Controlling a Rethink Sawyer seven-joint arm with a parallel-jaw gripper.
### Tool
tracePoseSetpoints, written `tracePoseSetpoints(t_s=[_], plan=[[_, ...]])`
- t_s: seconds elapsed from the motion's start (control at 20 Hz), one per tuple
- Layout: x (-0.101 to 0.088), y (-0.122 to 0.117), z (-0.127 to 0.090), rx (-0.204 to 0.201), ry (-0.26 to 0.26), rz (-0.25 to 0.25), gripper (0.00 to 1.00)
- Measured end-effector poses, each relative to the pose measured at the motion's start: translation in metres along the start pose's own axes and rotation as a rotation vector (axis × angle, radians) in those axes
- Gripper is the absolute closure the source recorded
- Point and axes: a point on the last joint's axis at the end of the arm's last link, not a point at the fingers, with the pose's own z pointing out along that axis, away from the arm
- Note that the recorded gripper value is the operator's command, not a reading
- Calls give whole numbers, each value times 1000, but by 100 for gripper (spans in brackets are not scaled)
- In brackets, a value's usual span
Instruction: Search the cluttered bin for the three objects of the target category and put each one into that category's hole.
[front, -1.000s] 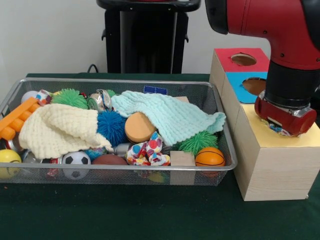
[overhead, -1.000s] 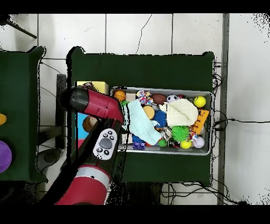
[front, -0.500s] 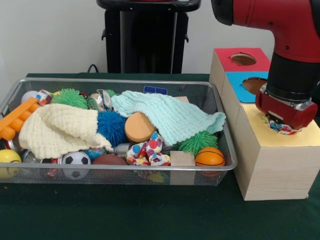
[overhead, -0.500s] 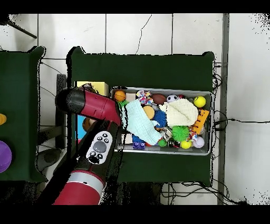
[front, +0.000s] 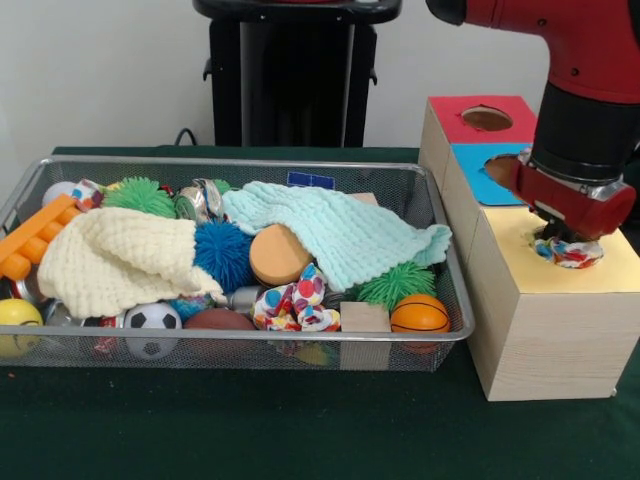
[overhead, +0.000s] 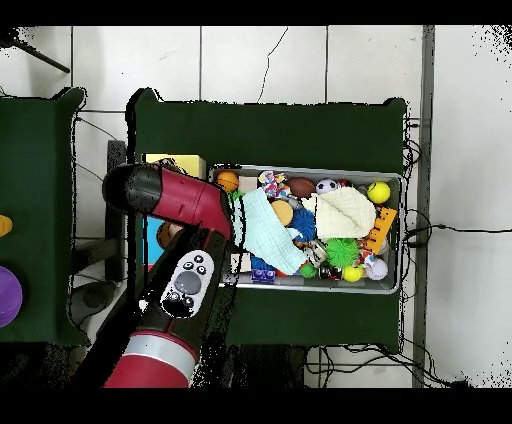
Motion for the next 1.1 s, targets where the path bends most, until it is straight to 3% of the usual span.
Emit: tracePoseSetpoints(t_s=[0.55, 0.95, 1.1], plan=[[-11, 5, -46, 1, 14, -20, 100], [-37, 15, -91, -44, 12, 5, 100], [-51, 24, -111, -78, -6, 10, 100]])
